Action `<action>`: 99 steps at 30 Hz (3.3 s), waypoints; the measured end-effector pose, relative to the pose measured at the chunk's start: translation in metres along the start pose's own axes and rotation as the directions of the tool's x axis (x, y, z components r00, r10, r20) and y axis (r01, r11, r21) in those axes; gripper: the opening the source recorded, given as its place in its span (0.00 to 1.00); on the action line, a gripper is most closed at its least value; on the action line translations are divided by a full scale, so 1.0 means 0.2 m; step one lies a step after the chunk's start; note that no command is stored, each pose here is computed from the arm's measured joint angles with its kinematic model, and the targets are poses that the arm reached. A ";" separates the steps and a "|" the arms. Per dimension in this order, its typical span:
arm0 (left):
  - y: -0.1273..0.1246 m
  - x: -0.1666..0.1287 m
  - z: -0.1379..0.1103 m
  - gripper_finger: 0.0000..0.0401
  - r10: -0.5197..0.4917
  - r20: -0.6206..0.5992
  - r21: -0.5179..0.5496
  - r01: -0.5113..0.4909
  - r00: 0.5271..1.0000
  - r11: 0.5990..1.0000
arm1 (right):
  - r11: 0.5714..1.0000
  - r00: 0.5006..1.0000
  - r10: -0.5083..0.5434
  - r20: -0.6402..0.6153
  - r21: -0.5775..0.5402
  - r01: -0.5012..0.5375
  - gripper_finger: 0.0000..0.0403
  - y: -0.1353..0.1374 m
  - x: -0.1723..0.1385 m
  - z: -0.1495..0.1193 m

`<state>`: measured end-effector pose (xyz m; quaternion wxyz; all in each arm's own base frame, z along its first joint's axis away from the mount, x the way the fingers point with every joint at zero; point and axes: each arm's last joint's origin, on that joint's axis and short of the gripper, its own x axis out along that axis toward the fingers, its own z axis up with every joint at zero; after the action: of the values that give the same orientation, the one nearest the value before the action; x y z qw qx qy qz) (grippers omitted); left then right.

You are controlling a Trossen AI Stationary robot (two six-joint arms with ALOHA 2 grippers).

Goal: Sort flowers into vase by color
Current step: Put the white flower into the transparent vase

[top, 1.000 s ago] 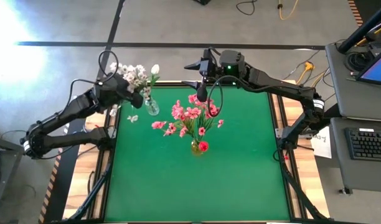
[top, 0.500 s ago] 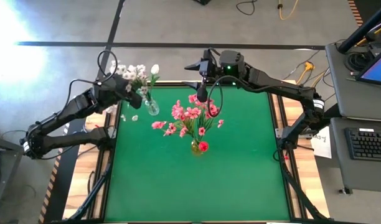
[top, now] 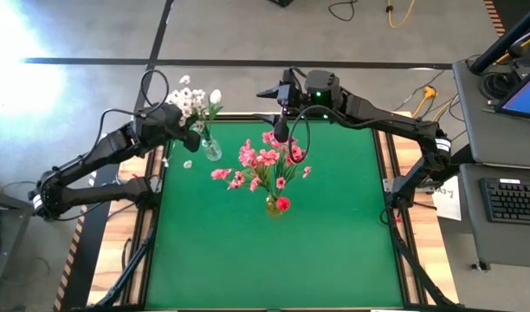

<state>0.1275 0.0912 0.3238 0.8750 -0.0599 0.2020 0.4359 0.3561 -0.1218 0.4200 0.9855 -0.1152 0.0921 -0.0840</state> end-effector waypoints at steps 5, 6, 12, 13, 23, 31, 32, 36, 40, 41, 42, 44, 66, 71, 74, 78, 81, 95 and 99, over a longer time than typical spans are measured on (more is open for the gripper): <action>-0.01 0.03 -0.01 0.00 0.003 -0.031 -0.027 -0.004 1.000 1.000 | 1.000 1.000 0.000 -0.002 0.000 0.000 0.69 0.00 0.00 0.00; -0.01 0.04 -0.01 0.00 0.004 -0.039 -0.034 -0.005 0.999 0.999 | 1.000 1.000 0.000 -0.002 0.000 0.000 0.69 0.00 0.00 0.00; -0.03 0.09 -0.04 0.00 0.012 -0.104 -0.056 -0.018 0.995 0.998 | 1.000 1.000 0.000 -0.003 0.001 0.000 0.68 0.00 0.00 0.00; -0.03 0.09 -0.04 0.01 0.012 -0.108 -0.059 -0.019 0.994 0.998 | 1.000 1.000 0.001 -0.003 0.001 -0.001 0.67 0.00 0.00 0.00; -0.02 0.06 -0.04 0.20 0.010 -0.099 -0.055 -0.016 0.995 0.998 | 1.000 1.000 0.000 -0.004 0.001 0.000 0.69 0.00 0.00 0.00; 0.00 0.01 -0.03 0.41 0.006 -0.064 -0.030 -0.008 0.998 1.000 | 1.000 1.000 0.001 -0.008 0.003 -0.001 0.68 0.00 0.00 0.00; 0.00 0.00 -0.03 0.43 0.005 -0.060 -0.026 -0.007 0.998 1.000 | 1.000 1.000 0.001 -0.007 0.002 -0.001 0.68 0.00 0.00 0.00; 0.01 -0.01 -0.03 0.47 0.004 -0.048 -0.026 -0.005 0.999 1.000 | 1.000 1.000 -0.001 -0.003 0.001 0.001 0.68 0.00 0.00 0.00; 0.01 -0.02 -0.03 0.48 0.005 -0.052 -0.025 -0.006 0.999 1.000 | 1.000 1.000 0.000 -0.008 0.003 0.000 0.69 0.00 0.01 -0.01; 0.01 -0.02 -0.04 0.48 0.005 -0.052 -0.025 -0.006 0.999 1.000 | 1.000 1.000 0.000 -0.010 0.002 0.000 0.69 0.00 0.01 -0.01; 0.01 -0.02 -0.04 0.48 0.005 -0.053 -0.024 -0.006 0.999 1.000 | 1.000 1.000 0.001 -0.011 0.002 -0.001 0.69 0.00 0.01 -0.01; 0.01 -0.02 -0.04 0.48 0.005 -0.054 -0.024 -0.006 0.999 1.000 | 1.000 1.000 0.000 -0.010 0.002 0.000 0.69 0.00 0.01 -0.01; 0.00 -0.01 -0.04 0.49 0.006 -0.060 -0.021 -0.007 0.998 1.000 | 1.000 1.000 -0.001 -0.005 -0.014 0.001 0.69 0.00 0.01 -0.01; 0.00 -0.01 -0.04 0.49 0.006 -0.060 -0.021 -0.007 0.998 1.000 | 1.000 1.000 0.000 -0.007 -0.014 0.000 0.70 0.00 0.01 -0.01; 0.00 -0.01 -0.04 0.49 0.006 -0.061 -0.021 -0.007 0.998 1.000 | 1.000 1.000 0.000 -0.007 -0.014 0.000 0.70 0.00 0.01 -0.01; 0.00 -0.01 -0.04 0.49 0.005 -0.059 -0.018 -0.006 0.998 1.000 | 1.000 1.000 0.000 -0.007 -0.014 0.000 0.69 0.00 0.01 -0.01; 0.01 -0.01 -0.03 0.49 0.005 -0.053 -0.021 -0.006 0.999 1.000 | 1.000 1.000 0.000 -0.007 -0.014 0.000 0.69 0.00 0.01 -0.01; 0.02 -0.06 -0.04 0.56 -0.022 -0.051 -0.036 0.021 0.998 0.999 | 1.000 1.000 0.001 -0.007 -0.018 -0.001 0.72 0.00 0.01 -0.01; 0.03 -0.09 -0.05 0.64 -0.023 -0.048 -0.040 0.021 0.999 0.999 | 1.000 1.000 0.001 -0.007 -0.018 -0.001 0.71 0.00 0.01 -0.01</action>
<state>0.1102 0.0794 0.3232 0.8733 -0.0900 0.2137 0.4285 0.3573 -0.1224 0.4183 0.9841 -0.1239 0.0965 -0.0830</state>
